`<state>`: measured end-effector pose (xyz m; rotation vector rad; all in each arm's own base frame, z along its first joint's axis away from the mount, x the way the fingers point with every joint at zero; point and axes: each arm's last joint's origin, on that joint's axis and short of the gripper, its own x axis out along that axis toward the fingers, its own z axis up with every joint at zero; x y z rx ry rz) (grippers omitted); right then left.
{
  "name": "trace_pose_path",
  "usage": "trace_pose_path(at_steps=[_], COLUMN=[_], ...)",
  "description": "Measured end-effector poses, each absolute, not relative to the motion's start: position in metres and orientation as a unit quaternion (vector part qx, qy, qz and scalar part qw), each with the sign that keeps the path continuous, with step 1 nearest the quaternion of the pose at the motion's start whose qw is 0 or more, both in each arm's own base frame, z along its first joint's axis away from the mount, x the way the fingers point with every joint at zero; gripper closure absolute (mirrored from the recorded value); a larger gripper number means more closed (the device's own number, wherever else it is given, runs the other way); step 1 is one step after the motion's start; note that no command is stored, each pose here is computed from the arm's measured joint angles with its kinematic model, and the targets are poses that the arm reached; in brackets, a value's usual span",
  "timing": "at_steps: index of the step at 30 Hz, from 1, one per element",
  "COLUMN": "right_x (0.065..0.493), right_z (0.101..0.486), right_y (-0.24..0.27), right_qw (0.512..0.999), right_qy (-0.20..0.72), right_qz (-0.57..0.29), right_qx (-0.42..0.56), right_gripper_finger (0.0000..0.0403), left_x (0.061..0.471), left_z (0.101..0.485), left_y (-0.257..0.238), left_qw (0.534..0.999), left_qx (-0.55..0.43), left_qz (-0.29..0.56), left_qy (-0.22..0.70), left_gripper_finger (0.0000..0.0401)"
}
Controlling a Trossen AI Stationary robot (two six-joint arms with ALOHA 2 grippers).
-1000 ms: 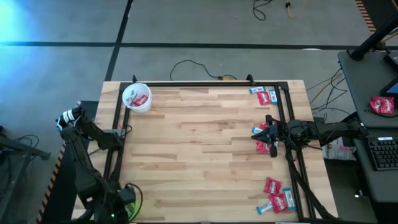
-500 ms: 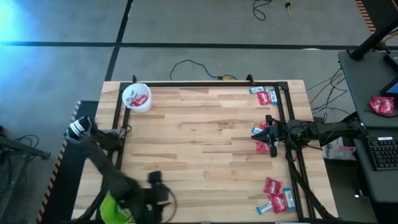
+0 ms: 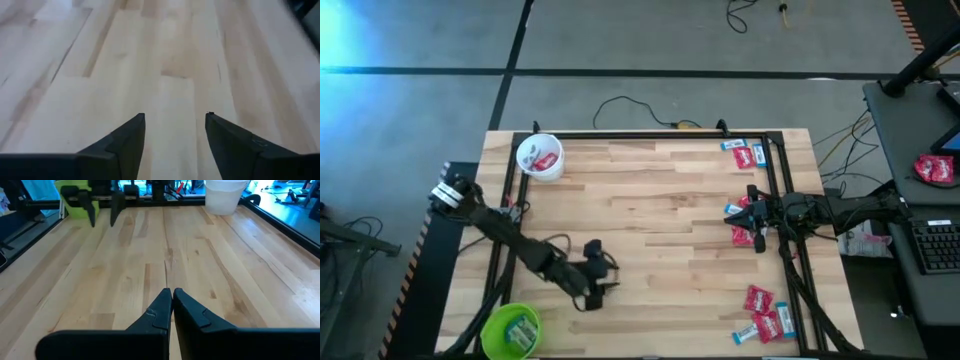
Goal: Sort candy by brand, put in halloween buckets
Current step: Put the blue chocolate bar into the green bucket
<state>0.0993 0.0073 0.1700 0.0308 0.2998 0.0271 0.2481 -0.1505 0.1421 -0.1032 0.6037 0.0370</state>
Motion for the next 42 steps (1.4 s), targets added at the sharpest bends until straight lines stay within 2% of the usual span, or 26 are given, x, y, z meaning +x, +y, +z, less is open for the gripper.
trace_pose_path(at_steps=[4,12,19,23,27,33,37,42], right_x=[0.099,0.099,0.099,0.099,0.099,0.099,0.099,0.099], right_z=[0.170,0.170,0.170,0.170,0.170,0.170,0.170,0.170], right_y=[0.007,0.007,0.007,0.007,0.007,0.007,0.007,0.007], right_qw=[0.989,0.989,0.989,0.989,0.989,0.989,0.989,0.989], right_qy=[0.149,0.149,0.149,0.149,0.149,0.149,0.149,0.149], right_qz=[0.013,0.014,0.013,0.013,0.014,0.014,0.014,0.014], right_qx=[0.015,0.015,0.015,0.015,0.015,0.015,0.015,0.015], right_gripper_finger=[0.0394,0.0394,0.0394,0.0394,0.0394,0.0394,0.0394,0.0394], left_x=[0.231,0.215,0.235,0.238,0.234,0.223,0.212,0.201], left_z=[0.137,0.141,0.190,0.197,0.192,0.179,0.177,0.178], left_y=[-0.129,-0.105,-0.092,-0.074,-0.057,-0.050,-0.057,-0.077], left_qw=[0.960,0.969,0.996,0.996,0.995,0.995,0.996,0.997], left_qx=[-0.074,-0.059,0.034,0.061,0.049,0.024,-0.047,-0.069], left_qz=[-0.004,0.026,0.022,0.054,0.085,0.094,0.070,0.018], left_qy=[0.271,0.240,0.085,0.025,0.001,0.018,0.009,0.001], left_gripper_finger=[0.0218,0.0226,0.0226,0.0226,0.0226,0.0226,0.0226,0.0226])
